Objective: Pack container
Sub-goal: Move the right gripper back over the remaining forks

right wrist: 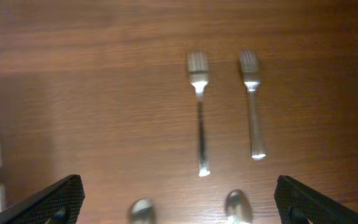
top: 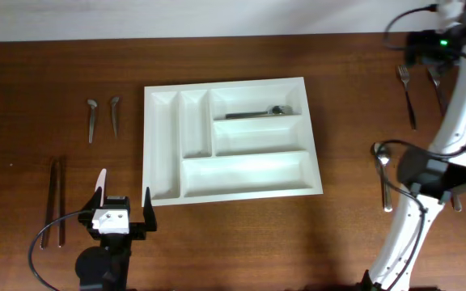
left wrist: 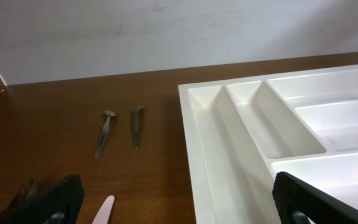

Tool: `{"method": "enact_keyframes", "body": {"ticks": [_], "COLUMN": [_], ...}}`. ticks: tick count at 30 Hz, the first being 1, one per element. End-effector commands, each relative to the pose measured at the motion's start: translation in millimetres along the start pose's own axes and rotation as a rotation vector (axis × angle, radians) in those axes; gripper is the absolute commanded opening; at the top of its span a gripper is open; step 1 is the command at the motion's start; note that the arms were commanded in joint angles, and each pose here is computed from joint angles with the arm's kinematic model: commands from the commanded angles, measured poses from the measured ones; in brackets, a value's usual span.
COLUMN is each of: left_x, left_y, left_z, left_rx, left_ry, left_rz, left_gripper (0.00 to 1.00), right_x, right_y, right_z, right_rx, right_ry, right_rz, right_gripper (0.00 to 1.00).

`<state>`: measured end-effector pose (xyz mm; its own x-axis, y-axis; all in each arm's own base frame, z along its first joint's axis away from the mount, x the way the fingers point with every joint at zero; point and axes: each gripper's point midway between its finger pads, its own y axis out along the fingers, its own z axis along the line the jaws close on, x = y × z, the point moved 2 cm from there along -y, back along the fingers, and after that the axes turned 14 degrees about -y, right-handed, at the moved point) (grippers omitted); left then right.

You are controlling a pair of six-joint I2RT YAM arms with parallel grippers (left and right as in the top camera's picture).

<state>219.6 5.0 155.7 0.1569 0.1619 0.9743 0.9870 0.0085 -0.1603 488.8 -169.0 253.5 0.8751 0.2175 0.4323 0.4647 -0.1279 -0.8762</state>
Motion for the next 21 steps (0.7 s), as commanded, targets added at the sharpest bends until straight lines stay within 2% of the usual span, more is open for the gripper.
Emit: {"method": "enact_keyframes", "body": {"ticks": [1, 10, 21], "left_x": [-1.1, -1.0, -1.1], "left_y": [0.2, 0.2, 0.2], "left_z": [2.1, 2.2, 2.1], "left_rx": [0.012, 0.012, 0.012], "left_ry": [0.016, 0.016, 0.016], "left_rz": [-0.003, -0.003, -0.003], "left_gripper": [0.99, 0.99, 0.99], "right_x": [-14.5, -38.6, -16.9], "right_y": [24.3, 106.7, 136.5], "right_z": [-11.9, -10.5, -27.6], "right_rx": [0.047, 0.080, -0.001], "right_ry": [0.004, -0.005, -0.065], "right_rz": [0.034, 0.138, 0.018], "right_gripper": [0.99, 0.99, 0.99]}}
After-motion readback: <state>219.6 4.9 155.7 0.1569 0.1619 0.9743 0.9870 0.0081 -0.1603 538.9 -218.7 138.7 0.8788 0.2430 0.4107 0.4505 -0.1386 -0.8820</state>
